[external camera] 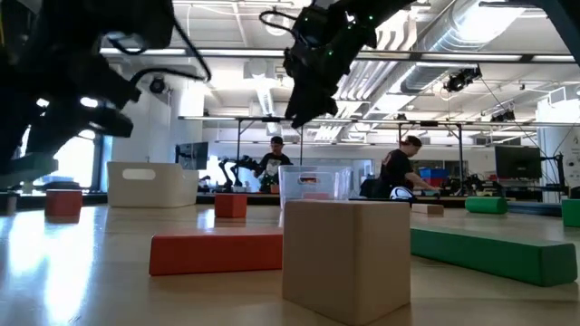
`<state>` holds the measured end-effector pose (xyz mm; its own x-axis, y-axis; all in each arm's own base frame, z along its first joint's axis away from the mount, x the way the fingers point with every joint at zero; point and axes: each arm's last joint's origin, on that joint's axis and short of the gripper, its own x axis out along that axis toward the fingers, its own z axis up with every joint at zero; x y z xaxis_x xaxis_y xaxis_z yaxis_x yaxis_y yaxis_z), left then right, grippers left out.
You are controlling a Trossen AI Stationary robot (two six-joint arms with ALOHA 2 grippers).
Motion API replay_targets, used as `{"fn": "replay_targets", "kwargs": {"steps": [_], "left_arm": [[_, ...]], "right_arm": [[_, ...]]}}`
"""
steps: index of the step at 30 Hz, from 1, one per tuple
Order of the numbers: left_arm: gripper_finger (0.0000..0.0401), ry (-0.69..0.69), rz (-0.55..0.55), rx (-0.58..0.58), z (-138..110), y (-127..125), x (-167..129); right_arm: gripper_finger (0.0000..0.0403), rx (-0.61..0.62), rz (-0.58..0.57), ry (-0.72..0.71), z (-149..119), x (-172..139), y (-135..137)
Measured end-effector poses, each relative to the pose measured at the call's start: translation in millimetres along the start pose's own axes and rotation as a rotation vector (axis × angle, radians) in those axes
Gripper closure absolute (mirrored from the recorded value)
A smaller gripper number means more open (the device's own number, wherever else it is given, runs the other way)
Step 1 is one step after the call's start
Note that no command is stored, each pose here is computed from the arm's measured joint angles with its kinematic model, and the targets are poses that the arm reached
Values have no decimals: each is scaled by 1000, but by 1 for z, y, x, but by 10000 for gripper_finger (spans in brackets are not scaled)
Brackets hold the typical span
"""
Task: Sort & place blocks by color
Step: Put the green block into the bottom white bin
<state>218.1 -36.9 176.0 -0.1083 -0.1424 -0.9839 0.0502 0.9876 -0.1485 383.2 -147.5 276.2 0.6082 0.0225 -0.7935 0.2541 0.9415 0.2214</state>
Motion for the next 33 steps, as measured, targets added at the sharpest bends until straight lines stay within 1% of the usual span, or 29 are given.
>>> {"fn": "replay_targets", "kwargs": {"steps": [5,9,16,22,29,33], "left_arm": [[329,-162,-15,-129,1,7,-27],[327,-320,-42,-219,2,13,-45],[327,-607,-67,-327,7,25,-71],[327,-853,-30,-357,15,41,-93],[326,-1119,7,-365,24,64,-116],[326,-1272,40,-332,28,72,-130]], "right_arm": [[229,-53,111,-42,3,-18,8],[229,-85,179,-74,5,-33,14],[229,-132,295,-106,5,-49,30],[229,-243,376,-133,4,-60,46],[229,-342,397,-162,2,-70,57],[229,-345,394,-164,2,-72,61]]}}
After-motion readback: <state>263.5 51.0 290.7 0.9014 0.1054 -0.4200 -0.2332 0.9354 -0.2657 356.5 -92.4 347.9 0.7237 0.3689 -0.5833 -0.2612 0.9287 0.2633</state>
